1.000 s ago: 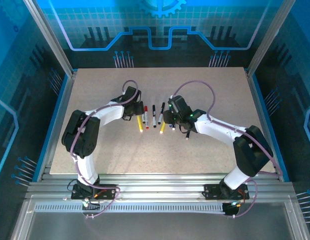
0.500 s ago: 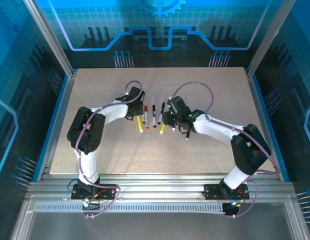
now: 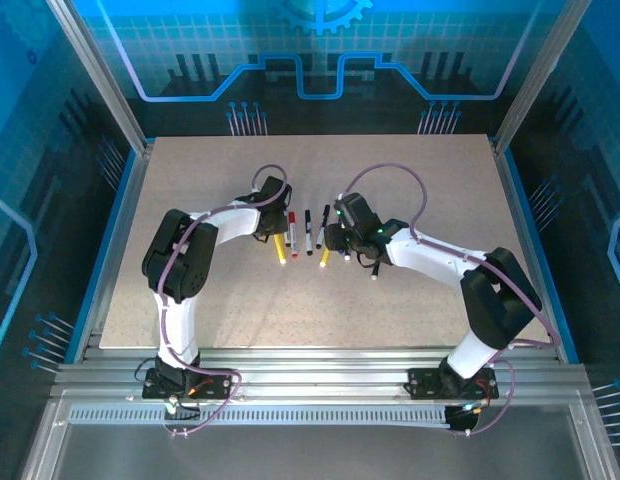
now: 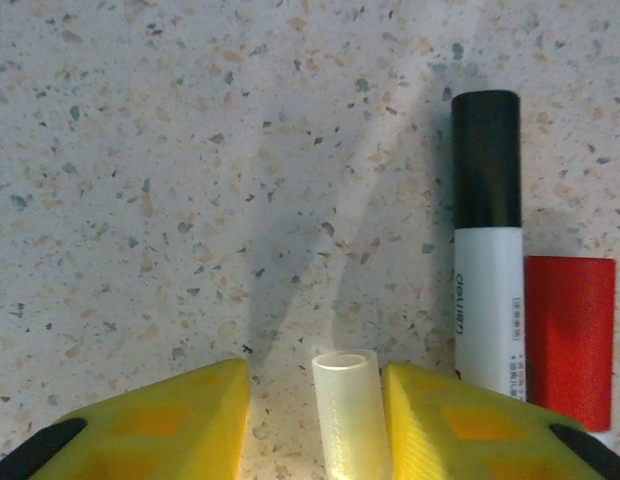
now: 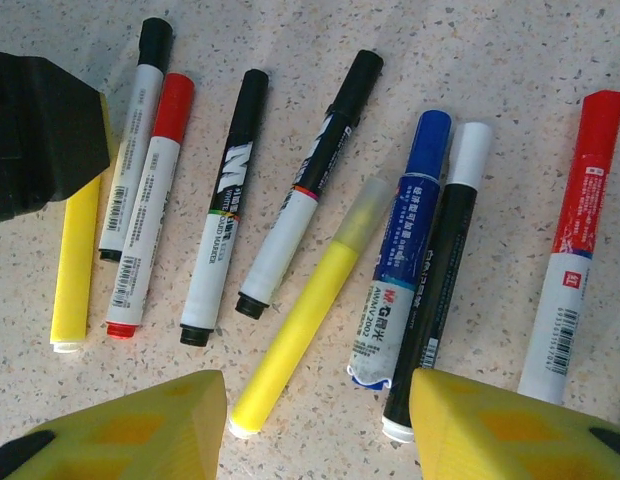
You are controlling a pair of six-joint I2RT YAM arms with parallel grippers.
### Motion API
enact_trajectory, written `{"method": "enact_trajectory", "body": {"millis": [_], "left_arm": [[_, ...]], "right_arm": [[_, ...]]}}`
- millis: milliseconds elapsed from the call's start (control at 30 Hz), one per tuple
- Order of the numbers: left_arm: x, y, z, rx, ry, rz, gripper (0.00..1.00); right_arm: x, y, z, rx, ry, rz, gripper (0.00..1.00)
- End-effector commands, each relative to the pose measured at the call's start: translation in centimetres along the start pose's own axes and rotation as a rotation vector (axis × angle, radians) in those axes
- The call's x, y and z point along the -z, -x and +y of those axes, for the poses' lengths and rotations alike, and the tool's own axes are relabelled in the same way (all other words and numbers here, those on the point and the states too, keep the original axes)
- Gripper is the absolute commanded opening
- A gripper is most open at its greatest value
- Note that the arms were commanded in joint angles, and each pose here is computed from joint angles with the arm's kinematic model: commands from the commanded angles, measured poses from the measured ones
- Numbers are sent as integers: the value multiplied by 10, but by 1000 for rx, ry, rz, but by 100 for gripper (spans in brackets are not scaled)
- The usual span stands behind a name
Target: Open the pen caps
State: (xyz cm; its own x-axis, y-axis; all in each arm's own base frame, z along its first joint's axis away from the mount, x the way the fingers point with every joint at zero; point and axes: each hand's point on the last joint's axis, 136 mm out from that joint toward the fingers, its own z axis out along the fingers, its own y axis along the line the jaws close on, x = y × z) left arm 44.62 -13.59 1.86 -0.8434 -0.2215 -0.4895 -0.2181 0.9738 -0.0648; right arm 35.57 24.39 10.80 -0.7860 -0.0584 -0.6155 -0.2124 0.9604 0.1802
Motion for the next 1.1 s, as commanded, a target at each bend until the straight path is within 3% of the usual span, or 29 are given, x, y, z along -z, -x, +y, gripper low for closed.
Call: {"method": "enact_trajectory", "body": {"millis": [0,1067], "left_arm": [[-3,-5,-7,4,-8,34,40],[-7,-8,-13,5,-28,68,19]], "right_arm": [[-4,-9,9,2,17,38,53],[-16,-18,40,60,59,88,53]]}}
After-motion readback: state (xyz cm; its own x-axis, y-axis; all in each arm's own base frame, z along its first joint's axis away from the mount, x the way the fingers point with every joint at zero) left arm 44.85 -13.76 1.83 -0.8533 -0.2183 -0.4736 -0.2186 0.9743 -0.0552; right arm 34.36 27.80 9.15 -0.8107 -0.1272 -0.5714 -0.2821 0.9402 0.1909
